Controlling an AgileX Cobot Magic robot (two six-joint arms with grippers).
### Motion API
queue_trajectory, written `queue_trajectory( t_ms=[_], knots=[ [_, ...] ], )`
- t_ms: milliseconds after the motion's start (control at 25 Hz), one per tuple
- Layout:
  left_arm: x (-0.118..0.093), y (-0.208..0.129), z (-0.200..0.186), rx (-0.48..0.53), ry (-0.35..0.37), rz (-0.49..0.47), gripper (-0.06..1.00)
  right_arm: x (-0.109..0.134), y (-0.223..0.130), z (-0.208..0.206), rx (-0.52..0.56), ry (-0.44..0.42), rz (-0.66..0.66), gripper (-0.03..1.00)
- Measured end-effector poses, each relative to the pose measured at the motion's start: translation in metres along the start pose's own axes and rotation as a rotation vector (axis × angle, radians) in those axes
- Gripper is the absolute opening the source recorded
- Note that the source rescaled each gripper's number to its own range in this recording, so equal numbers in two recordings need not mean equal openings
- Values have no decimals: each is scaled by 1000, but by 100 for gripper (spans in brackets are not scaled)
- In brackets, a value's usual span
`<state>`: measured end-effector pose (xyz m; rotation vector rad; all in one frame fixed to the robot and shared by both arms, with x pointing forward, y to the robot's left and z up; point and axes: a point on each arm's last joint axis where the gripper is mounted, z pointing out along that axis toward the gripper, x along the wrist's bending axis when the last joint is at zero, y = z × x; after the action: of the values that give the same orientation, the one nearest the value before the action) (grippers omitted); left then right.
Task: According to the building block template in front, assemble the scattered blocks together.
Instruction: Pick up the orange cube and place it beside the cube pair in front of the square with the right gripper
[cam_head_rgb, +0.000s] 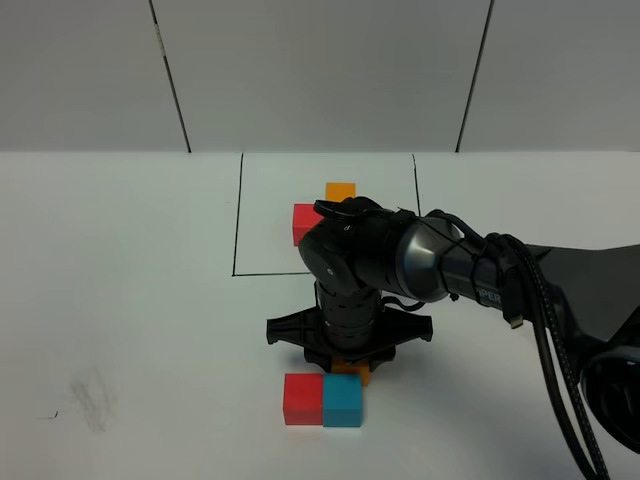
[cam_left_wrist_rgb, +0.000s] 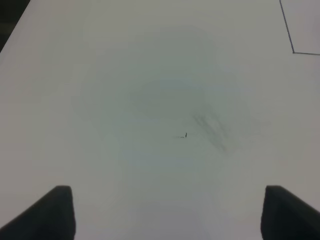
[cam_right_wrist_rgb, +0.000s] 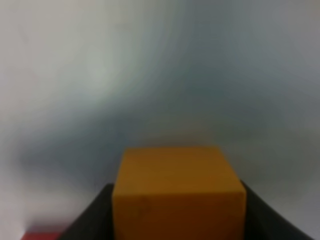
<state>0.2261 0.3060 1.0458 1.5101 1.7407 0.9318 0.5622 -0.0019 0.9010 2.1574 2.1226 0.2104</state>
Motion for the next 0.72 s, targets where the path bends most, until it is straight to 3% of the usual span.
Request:
queue_trajectory(
  t_ms=[720],
  knots=[
    [0, 0, 0, 0, 0, 0, 99, 4, -1, 8, 26, 21, -12, 24]
  ],
)
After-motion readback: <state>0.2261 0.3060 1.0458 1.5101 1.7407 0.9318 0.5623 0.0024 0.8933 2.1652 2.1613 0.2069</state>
